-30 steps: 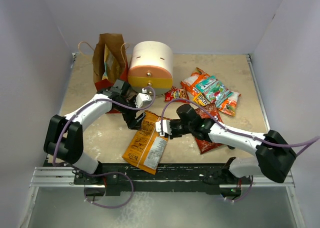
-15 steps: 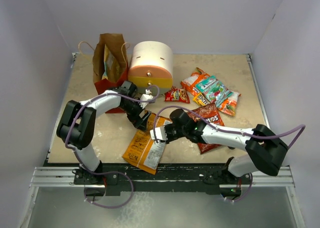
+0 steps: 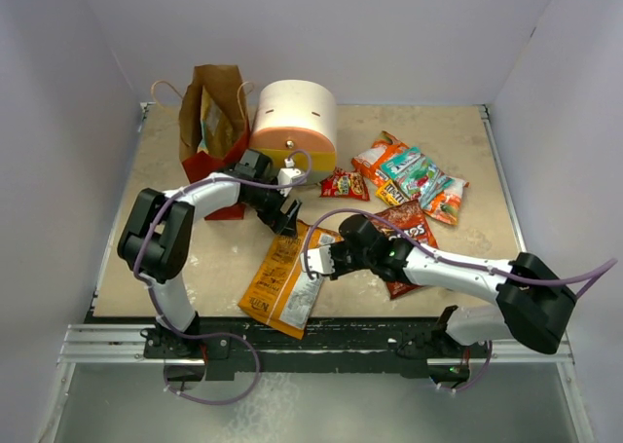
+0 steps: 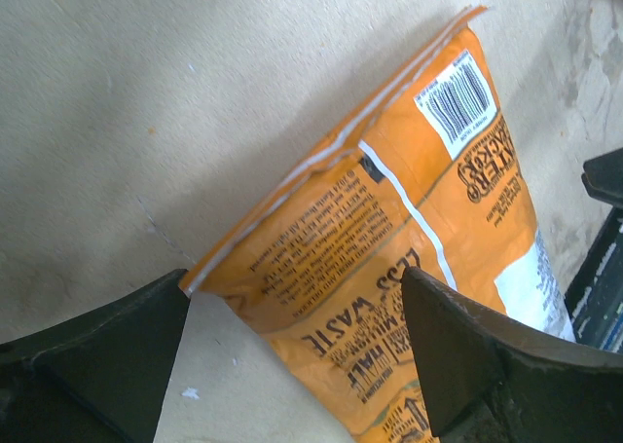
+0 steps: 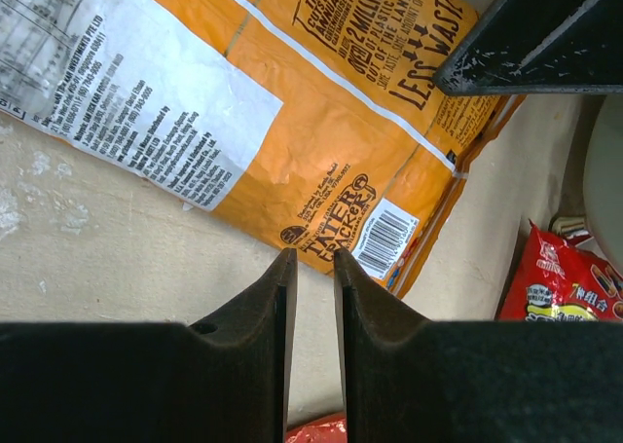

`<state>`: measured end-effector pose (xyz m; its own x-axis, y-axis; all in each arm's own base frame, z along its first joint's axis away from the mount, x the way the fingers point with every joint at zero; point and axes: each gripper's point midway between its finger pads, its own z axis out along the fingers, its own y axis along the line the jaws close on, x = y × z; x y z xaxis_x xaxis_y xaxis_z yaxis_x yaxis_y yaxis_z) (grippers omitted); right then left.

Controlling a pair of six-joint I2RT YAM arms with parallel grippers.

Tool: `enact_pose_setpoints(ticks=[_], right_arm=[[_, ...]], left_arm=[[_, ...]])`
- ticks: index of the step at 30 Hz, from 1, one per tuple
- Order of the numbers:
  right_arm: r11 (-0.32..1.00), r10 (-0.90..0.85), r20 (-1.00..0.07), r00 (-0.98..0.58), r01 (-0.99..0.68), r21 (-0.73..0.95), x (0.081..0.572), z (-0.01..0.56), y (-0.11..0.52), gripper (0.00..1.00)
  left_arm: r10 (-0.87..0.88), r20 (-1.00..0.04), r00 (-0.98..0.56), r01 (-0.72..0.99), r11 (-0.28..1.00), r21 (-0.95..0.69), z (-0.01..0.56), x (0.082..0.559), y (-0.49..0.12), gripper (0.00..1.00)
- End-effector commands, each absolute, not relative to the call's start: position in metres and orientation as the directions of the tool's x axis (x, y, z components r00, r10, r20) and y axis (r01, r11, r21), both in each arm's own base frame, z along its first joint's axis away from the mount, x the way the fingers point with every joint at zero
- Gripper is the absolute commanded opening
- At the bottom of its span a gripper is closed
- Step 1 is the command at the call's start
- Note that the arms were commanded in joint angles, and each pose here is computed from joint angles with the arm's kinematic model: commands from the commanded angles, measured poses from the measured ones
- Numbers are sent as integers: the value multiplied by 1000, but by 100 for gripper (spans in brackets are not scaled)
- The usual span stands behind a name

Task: Place the snacks into the paper bag
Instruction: Pick up the snack from the center of the board.

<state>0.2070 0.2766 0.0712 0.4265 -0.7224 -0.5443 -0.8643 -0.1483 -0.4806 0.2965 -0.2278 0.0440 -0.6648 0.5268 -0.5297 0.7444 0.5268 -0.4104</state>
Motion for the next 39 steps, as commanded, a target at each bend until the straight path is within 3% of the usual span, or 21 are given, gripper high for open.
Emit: enact_pose_setpoints(ticks=[1,9,19,25,31,39], right_arm=[[-103,-736,-544,403,-861,-499,214,77,272,24],[-48,-719,-575,390,-854,-518,220,90,272,23],[152,-627,-736,254,-887,-436,249,138,265,26],[253,-549,-830,98,-927,-276,264,166,253,46],[227,-479,-876,-57,-972,-61,254,172,270,66],[173,-456,-887,-70,-985,-12,265,181,291,75]], left_arm=[[473,-620,-625,770,504,-392,55,322,-247,88],[465,-665,-585,798,474,-371,53,320,-250,56],[462,-769,-441,893,313,-324,92,310,-261,0],[424,-865,-268,958,214,-192,150,302,-264,0],[366,-908,-202,969,209,-132,192,296,-265,0],[351,-926,-140,986,138,-96,215,272,-274,0]])
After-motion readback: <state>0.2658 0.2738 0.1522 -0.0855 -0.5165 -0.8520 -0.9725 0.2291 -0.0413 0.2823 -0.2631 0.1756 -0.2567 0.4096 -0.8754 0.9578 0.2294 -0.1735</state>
